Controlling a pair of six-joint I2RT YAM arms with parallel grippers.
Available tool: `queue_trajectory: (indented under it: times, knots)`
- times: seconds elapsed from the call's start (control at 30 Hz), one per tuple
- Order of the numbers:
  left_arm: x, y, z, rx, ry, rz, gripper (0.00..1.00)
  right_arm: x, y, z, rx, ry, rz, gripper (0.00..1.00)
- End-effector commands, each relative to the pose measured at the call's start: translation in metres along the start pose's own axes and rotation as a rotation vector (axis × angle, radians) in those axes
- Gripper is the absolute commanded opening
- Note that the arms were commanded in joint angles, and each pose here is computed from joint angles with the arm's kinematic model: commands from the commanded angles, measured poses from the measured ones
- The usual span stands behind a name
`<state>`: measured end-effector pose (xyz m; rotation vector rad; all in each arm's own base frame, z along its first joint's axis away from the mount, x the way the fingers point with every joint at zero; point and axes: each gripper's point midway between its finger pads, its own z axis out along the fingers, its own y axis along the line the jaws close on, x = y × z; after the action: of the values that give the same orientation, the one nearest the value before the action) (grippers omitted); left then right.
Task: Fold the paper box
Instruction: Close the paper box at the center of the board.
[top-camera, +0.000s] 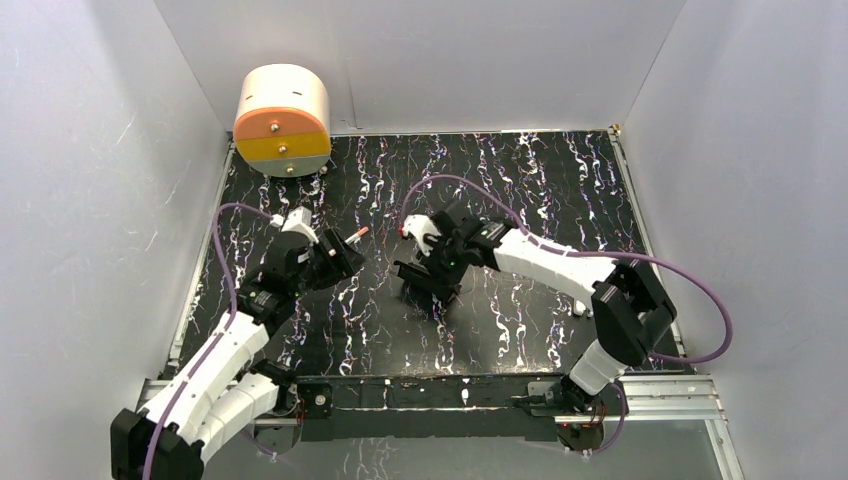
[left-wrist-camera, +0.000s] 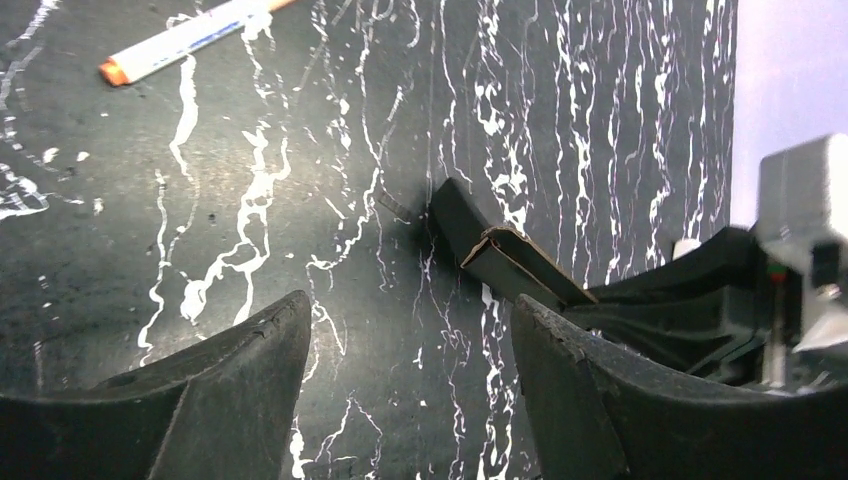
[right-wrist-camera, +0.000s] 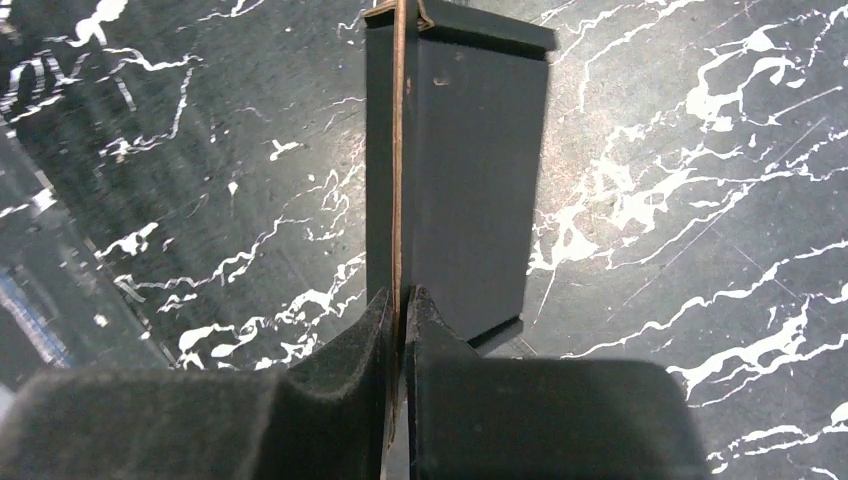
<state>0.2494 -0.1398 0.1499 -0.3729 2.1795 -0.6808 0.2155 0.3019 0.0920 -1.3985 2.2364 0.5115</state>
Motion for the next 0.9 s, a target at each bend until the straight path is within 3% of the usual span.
queue_trajectory:
  times: [0.0,0.2,0.43,0.87]
  knots:
    - [0.008,-0.027,0.003,0.117,0.121,0.092,0.70,-0.021,0.020,-0.019,-0.279,-0.081,-0.037,0.00]
    - [0.022,-0.037,0.009,0.148,0.318,0.232,0.70,-0.027,0.010,-0.025,-0.418,-0.082,-0.042,0.00]
    - [0.029,-0.041,0.020,0.238,0.413,0.419,0.67,-0.025,0.001,-0.008,-0.479,-0.024,-0.045,0.00]
    - [0.040,-0.046,0.046,0.302,0.521,0.457,0.42,-0.025,-0.004,0.001,-0.466,-0.024,-0.053,0.00]
